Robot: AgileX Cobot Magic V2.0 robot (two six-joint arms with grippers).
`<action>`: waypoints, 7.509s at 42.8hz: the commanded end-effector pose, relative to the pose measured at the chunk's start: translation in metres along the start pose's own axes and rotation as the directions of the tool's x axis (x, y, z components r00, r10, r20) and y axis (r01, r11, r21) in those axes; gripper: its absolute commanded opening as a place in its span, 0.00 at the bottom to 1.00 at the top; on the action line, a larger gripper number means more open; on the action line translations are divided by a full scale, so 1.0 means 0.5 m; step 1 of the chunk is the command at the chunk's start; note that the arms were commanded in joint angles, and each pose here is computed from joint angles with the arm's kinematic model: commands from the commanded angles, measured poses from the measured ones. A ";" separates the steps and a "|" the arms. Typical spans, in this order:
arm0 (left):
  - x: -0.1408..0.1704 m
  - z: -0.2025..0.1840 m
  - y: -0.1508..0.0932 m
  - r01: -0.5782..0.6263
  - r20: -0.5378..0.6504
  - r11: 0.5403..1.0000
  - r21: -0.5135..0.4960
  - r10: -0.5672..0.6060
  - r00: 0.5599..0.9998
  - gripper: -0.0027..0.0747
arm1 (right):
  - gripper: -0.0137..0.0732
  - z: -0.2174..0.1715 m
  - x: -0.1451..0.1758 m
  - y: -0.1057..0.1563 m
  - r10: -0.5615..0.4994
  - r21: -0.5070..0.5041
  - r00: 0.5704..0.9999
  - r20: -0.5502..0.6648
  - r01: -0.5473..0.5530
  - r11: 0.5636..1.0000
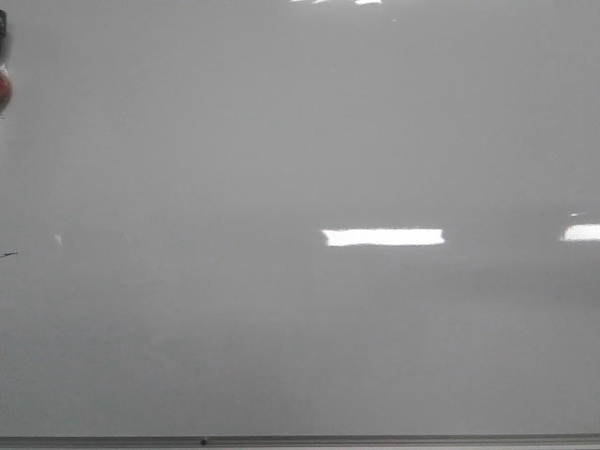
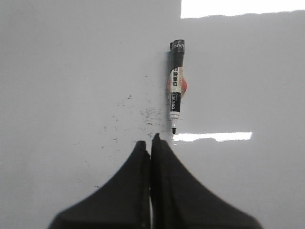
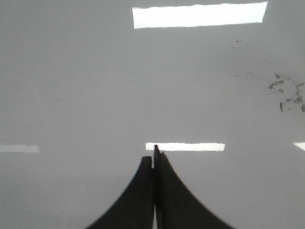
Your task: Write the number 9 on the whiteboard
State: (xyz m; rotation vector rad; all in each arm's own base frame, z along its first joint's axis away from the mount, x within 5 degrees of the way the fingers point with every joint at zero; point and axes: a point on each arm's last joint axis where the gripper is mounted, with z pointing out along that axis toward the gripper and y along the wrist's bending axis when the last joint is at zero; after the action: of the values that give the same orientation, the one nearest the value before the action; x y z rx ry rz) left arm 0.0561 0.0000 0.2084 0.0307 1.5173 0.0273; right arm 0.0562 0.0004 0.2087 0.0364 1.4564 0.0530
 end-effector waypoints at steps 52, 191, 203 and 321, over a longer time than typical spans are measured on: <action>-0.304 0.054 0.015 0.069 -0.057 0.997 -0.025 -0.070 0.996 0.01 | 0.08 0.083 -0.287 0.016 -0.002 0.013 0.983 -0.181 0.005 1.000; -0.208 0.430 -0.040 -0.101 -0.694 0.984 0.146 0.175 0.699 0.01 | 0.76 0.153 -0.248 0.017 -0.017 0.004 0.825 -0.564 0.023 1.000; -0.271 0.372 -0.146 -0.114 -0.636 0.820 0.560 0.514 0.575 0.01 | 0.76 0.180 -0.246 0.021 -0.054 -0.034 0.712 -0.700 0.043 0.999; -0.377 0.210 -0.217 -0.195 -0.287 0.583 0.789 0.630 0.721 0.58 | 0.11 0.190 -0.295 0.163 -0.530 -0.675 0.679 -0.509 0.068 0.735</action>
State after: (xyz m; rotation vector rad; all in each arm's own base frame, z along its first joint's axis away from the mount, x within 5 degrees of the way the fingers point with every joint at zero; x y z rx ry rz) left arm 0.1551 -0.1369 0.3749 1.3468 2.0203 -0.1765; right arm 0.1355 0.0863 0.3536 -1.0756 2.1438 0.2779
